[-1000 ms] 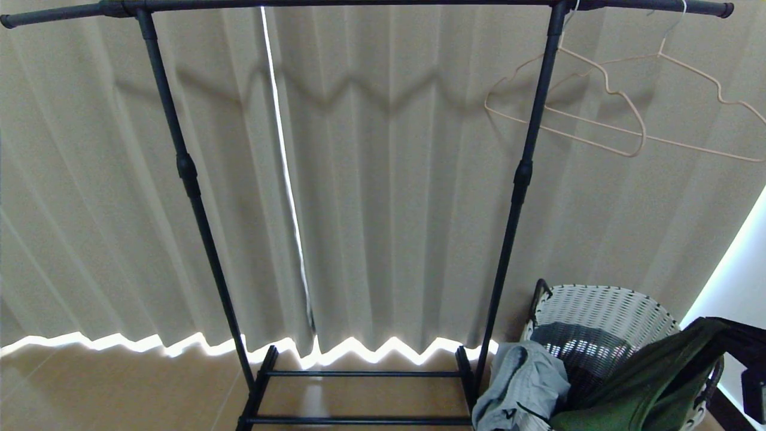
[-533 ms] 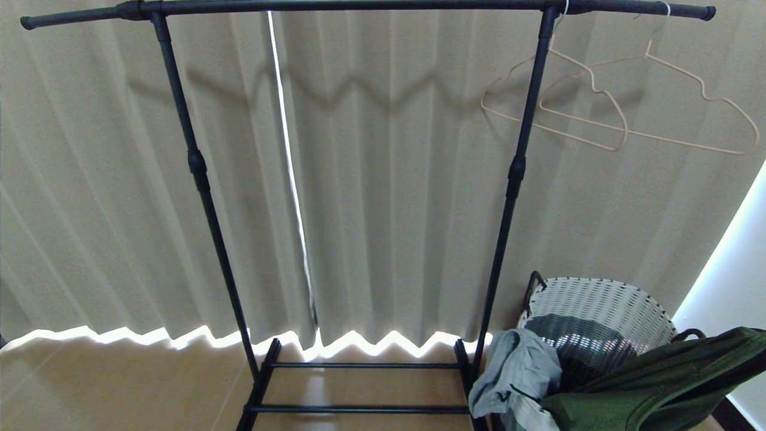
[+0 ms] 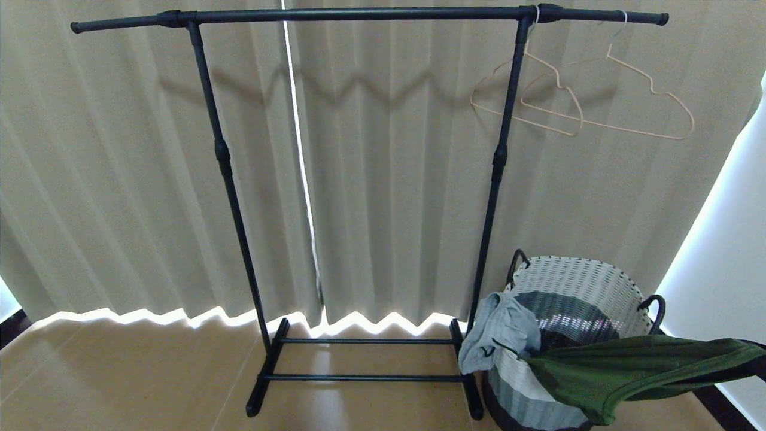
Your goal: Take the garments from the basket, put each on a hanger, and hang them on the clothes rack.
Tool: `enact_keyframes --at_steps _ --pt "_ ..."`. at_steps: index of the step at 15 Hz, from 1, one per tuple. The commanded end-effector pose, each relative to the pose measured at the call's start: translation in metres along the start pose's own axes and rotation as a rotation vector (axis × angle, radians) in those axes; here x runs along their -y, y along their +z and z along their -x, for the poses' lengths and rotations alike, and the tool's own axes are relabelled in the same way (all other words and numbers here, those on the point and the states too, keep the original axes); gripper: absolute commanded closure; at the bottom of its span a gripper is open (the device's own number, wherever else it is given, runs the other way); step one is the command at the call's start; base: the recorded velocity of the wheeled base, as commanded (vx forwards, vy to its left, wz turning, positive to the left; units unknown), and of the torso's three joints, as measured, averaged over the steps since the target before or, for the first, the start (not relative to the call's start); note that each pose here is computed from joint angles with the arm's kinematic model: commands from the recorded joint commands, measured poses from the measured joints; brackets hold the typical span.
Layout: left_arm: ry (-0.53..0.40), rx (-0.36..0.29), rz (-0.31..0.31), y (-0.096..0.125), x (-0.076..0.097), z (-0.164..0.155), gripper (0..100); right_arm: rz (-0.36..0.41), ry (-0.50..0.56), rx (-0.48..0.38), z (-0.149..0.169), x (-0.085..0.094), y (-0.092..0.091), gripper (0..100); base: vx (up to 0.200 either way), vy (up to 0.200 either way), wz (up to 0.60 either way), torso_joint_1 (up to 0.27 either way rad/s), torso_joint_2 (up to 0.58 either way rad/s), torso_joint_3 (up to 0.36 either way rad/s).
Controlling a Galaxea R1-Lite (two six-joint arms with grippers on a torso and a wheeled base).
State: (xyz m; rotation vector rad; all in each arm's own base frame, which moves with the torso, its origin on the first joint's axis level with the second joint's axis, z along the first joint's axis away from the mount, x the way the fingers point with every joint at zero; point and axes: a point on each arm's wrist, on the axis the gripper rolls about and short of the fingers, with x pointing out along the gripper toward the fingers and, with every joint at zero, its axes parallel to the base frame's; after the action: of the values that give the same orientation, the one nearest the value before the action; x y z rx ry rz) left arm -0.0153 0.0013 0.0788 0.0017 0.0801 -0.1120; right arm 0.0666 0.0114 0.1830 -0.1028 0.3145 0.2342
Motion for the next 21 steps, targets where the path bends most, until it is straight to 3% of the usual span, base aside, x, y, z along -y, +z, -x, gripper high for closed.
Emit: enact_keyframes --at_steps 1,4,7,9,10,11,13,15,16,17,18,19,21 --pt "-0.003 -0.003 -0.011 0.0 0.0 0.0 0 0.005 0.016 -0.021 -0.005 -0.001 -0.001 100 0.0 0.0 0.0 0.0 0.0 0.0" --pt "-0.025 -0.014 -0.057 -0.001 0.001 0.0 0 0.033 0.102 -0.031 -0.011 -0.007 0.003 100 0.0 0.0 0.0 0.0 0.0 0.0" --pt "-0.045 -0.015 -0.083 -0.002 0.001 0.0 0 0.081 0.292 -0.017 -0.012 -0.02 0.009 100 0.0 0.0 0.0 0.0 0.0 0.0" --pt "-0.176 0.012 -0.155 0.0 0.004 0.0 0 0.103 0.383 -0.014 -0.015 -0.027 0.016 100 0.0 0.0 0.0 0.0 0.0 0.0" --pt "-0.297 0.075 -0.166 0.014 0.007 0.004 0 0.122 0.441 -0.005 -0.017 -0.033 0.025 100 0.0 0.0 0.0 0.0 0.0 0.0" --pt "-0.379 0.099 -0.161 0.032 0.008 0.007 0 0.137 0.484 0.009 -0.019 -0.039 0.035 100 0.0 0.0 0.0 0.0 0.0 0.0" --pt "-0.436 0.085 -0.154 0.07 0.009 -0.001 0 0.147 0.52 0.031 -0.028 -0.048 0.058 100 0.0 0.0 0.0 0.0 0.0 0.0" --pt "-0.495 0.009 -0.146 0.105 0.011 -0.026 0 0.149 0.523 0.02 -0.041 -0.054 0.071 100 0.0 0.0 0.0 0.0 0.0 0.0" --pt "-0.532 -0.027 -0.147 0.115 0.012 -0.04 0 0.149 0.523 0.012 -0.047 -0.056 0.074 100 0.0 0.0 0.0 0.0 0.0 0.0" --pt "-0.613 -0.113 -0.148 0.125 0.019 -0.066 0 0.148 0.526 0.023 -0.053 -0.059 0.08 100 0.0 0.0 0.0 0.0 0.0 0.0" --pt "-0.629 -0.129 -0.149 0.126 0.021 -0.071 0 0.148 0.526 0.024 -0.055 -0.06 0.08 100 0.0 0.0 0.0 0.0 0.0 0.0" --pt "-0.72 -0.166 -0.172 0.14 0.038 -0.104 0 0.144 0.527 0.049 -0.064 -0.064 0.082 100 0.0 0.0 0.0 0.0 0.0 0.0" --pt "-0.737 -0.15 -0.197 0.151 0.064 -0.149 0 0.141 0.528 0.058 -0.071 -0.066 0.085 100 0.0 0.0 0.0 0.0 0.0 0.0"
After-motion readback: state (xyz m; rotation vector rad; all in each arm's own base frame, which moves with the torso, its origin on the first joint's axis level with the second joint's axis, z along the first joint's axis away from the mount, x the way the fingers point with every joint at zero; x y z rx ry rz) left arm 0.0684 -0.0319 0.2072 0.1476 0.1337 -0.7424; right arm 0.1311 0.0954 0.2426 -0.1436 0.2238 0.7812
